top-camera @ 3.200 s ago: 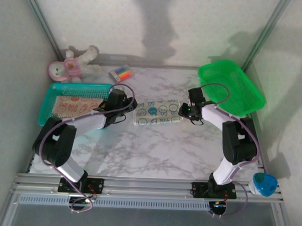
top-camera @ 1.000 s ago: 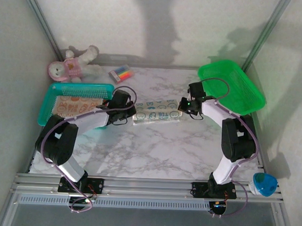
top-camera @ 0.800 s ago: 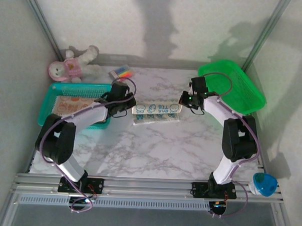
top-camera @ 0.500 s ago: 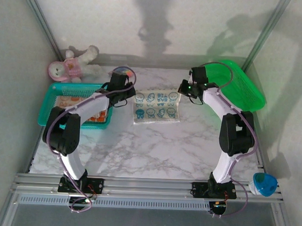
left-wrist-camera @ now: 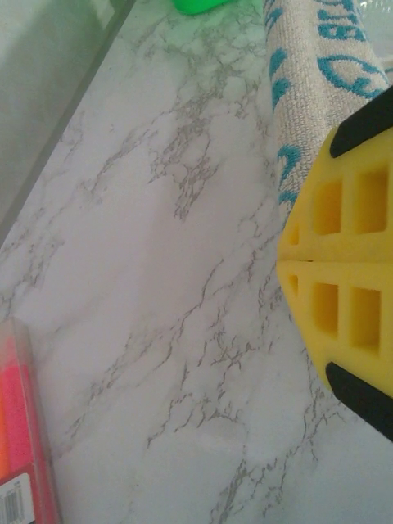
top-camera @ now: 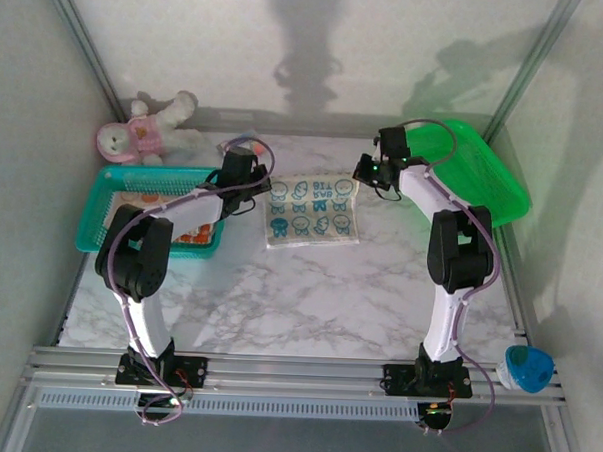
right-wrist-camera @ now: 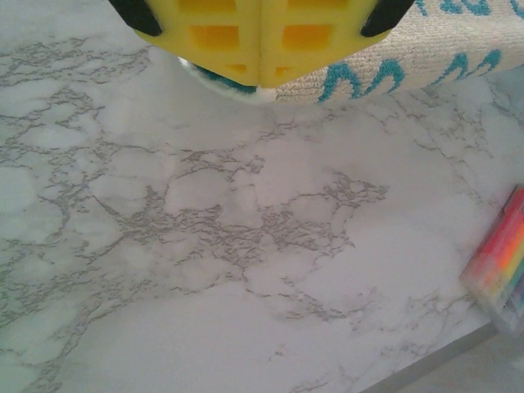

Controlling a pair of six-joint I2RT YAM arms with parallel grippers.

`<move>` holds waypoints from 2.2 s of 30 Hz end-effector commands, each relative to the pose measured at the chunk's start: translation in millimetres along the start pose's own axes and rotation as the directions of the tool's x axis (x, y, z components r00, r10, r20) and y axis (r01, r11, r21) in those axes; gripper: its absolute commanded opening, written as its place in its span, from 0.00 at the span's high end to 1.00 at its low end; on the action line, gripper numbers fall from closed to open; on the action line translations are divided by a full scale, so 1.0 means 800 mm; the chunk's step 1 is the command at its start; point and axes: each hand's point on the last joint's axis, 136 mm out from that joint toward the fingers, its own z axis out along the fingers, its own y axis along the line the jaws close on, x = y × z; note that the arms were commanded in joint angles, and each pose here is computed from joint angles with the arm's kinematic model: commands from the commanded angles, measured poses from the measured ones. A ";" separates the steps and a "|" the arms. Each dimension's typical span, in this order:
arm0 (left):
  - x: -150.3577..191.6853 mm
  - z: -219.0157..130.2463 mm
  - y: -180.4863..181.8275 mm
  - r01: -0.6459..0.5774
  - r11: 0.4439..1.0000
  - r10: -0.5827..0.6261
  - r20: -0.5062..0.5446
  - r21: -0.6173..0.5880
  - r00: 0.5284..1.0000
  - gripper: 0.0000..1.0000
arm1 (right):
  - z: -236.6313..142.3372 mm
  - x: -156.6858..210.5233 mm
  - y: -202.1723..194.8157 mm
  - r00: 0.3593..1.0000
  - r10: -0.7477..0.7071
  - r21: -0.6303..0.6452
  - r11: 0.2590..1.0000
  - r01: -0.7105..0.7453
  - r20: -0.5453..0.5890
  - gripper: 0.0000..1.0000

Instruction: Fold and stack the towels

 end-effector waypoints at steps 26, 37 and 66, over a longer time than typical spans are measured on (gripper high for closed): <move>-0.015 0.035 0.001 -0.012 0.998 0.006 0.097 0.060 0.995 0.87 | 0.021 -0.026 0.001 0.997 -0.060 -0.055 0.997 0.062 0.038 1.00; -0.016 0.051 0.004 -0.009 0.998 0.006 0.052 0.057 0.999 0.84 | 0.027 -0.025 0.000 0.998 -0.056 -0.048 0.997 0.057 0.023 1.00; 0.146 0.057 -0.029 0.044 0.999 -0.046 -0.320 -0.014 0.946 0.76 | 0.018 0.141 -0.006 0.981 -0.064 0.056 0.996 0.076 -0.181 0.69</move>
